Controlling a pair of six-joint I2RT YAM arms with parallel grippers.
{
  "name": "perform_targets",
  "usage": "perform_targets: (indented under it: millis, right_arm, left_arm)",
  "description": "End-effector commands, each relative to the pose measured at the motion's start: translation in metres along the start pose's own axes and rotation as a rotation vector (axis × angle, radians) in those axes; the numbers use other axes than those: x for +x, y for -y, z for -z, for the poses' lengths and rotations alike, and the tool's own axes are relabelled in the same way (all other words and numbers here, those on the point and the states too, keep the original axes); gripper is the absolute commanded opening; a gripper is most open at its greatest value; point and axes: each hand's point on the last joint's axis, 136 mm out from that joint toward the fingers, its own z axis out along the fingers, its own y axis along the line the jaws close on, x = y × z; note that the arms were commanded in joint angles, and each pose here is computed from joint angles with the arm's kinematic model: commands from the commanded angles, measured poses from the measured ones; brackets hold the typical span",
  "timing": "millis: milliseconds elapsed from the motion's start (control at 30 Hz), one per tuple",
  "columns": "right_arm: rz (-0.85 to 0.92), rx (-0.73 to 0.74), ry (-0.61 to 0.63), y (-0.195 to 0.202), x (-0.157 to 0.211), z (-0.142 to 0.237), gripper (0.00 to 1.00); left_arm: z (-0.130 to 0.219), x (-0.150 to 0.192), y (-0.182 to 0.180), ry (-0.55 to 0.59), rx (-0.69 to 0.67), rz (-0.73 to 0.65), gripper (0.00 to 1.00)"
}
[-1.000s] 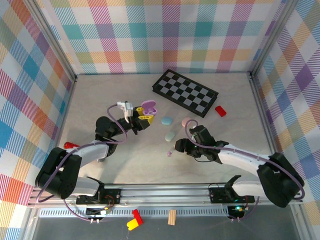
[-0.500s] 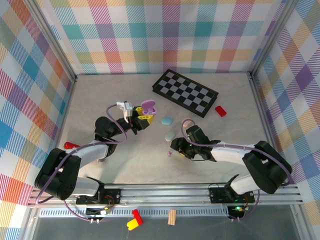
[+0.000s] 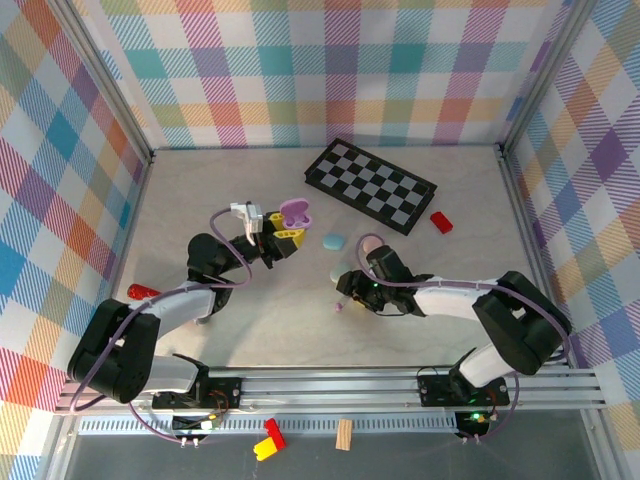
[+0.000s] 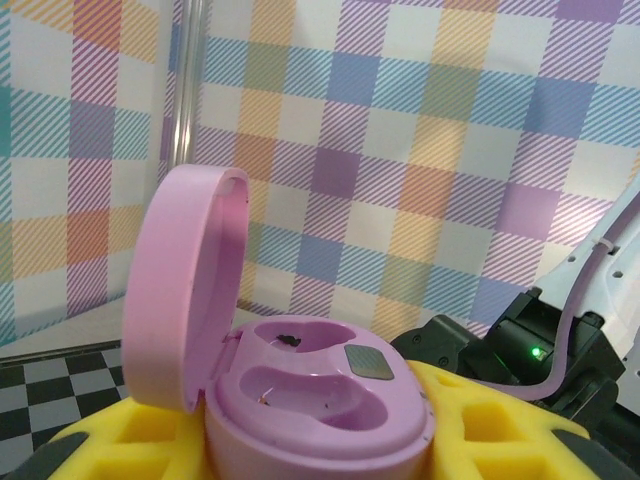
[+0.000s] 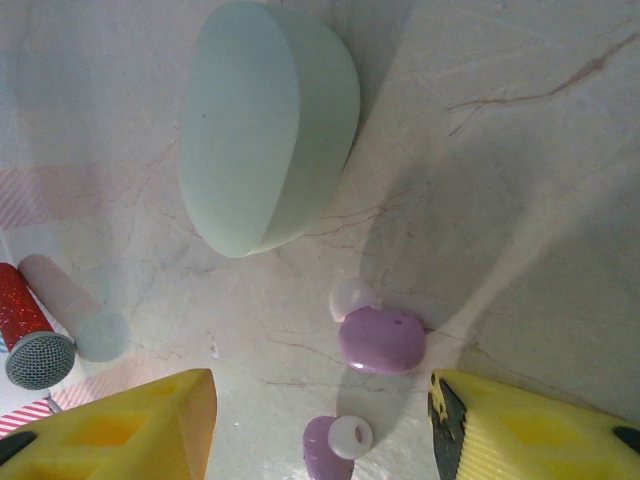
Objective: Insert wireless bluetooth earbuds into charging case
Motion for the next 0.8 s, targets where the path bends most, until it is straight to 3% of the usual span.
perform_targets:
  millis: [0, 467, 600, 767]
  right_arm:
    - [0.061, 0.002, 0.038, -0.01, -0.012, 0.001, 0.57]
    - [0.095, -0.057, 0.054, -0.03, -0.034, 0.003, 0.54]
    - [0.039, -0.013, 0.11, -0.017, -0.035, 0.019, 0.55]
    - [-0.047, -0.046, 0.094, -0.013, -0.018, 0.022, 0.52]
  left_arm:
    - [0.006, -0.009, 0.007, 0.025, 0.019, -0.052, 0.32]
    - [0.01, -0.008, 0.003, 0.027, -0.001, -0.054, 0.32]
    - [0.012, -0.009, 0.001, 0.03, -0.011, -0.058, 0.32]
    - [0.011, -0.008, -0.001, 0.027, -0.013, -0.06, 0.32]
